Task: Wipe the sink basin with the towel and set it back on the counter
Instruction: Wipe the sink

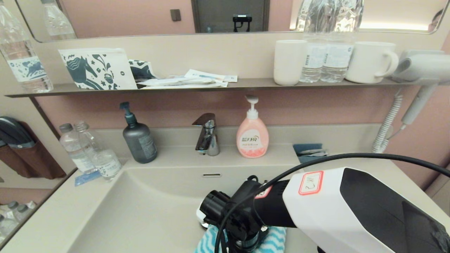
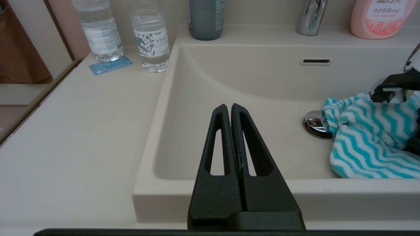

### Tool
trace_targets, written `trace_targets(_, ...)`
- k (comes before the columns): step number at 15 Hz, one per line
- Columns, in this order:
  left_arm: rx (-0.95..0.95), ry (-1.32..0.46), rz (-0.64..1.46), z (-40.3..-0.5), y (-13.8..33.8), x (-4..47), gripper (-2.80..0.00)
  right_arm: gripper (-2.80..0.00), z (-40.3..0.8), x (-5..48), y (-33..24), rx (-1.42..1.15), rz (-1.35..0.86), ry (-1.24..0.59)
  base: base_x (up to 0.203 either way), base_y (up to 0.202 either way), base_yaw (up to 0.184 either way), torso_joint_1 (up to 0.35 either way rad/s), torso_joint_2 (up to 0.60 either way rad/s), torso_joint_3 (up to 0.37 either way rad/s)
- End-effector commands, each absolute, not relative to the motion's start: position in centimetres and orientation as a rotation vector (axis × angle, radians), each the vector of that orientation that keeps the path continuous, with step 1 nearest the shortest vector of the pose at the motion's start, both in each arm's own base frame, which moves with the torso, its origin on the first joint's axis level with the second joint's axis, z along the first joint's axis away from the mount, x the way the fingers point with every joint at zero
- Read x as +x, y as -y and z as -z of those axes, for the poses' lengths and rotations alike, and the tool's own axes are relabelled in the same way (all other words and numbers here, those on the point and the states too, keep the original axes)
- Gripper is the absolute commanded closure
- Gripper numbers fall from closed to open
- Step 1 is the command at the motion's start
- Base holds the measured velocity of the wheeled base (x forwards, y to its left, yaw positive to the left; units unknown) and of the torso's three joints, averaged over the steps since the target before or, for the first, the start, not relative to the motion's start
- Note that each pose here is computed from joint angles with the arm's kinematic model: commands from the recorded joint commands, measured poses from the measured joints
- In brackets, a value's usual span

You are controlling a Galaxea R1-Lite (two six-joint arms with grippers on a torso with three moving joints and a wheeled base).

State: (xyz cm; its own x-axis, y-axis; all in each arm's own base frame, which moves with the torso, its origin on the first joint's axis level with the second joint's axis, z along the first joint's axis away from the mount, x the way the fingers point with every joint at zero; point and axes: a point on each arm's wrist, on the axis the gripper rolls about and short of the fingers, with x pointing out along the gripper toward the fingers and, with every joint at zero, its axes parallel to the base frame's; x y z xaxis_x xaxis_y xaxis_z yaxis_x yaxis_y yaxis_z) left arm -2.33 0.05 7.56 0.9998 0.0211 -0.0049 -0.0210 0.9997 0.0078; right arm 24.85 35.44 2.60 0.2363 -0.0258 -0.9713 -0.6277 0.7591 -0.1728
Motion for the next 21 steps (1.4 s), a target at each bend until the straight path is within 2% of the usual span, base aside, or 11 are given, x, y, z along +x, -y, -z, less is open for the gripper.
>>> trace_targets(1,0.008,-0.006,-0.021,-7.6,0.0,-2.3,0.00,0.00,-1.5,24.6,-36.8,-0.579,-0.469,-1.252,0.000,0.000,0.000,0.000,0.00,0.000)
trace_targets(12,0.008,-0.006,-0.022,-7.6,0.0,-2.3,0.00,0.00,-2.0,24.1,-41.8,-0.354,-0.543,-1.084,0.000,0.000,0.000,0.000,0.00,0.000)
trace_targets(21,0.008,-0.006,-0.021,-7.6,0.0,-2.3,0.00,0.00,-4.1,24.3,-44.3,-0.160,-0.637,-0.887,0.000,0.000,0.000,0.000,0.00,0.000)
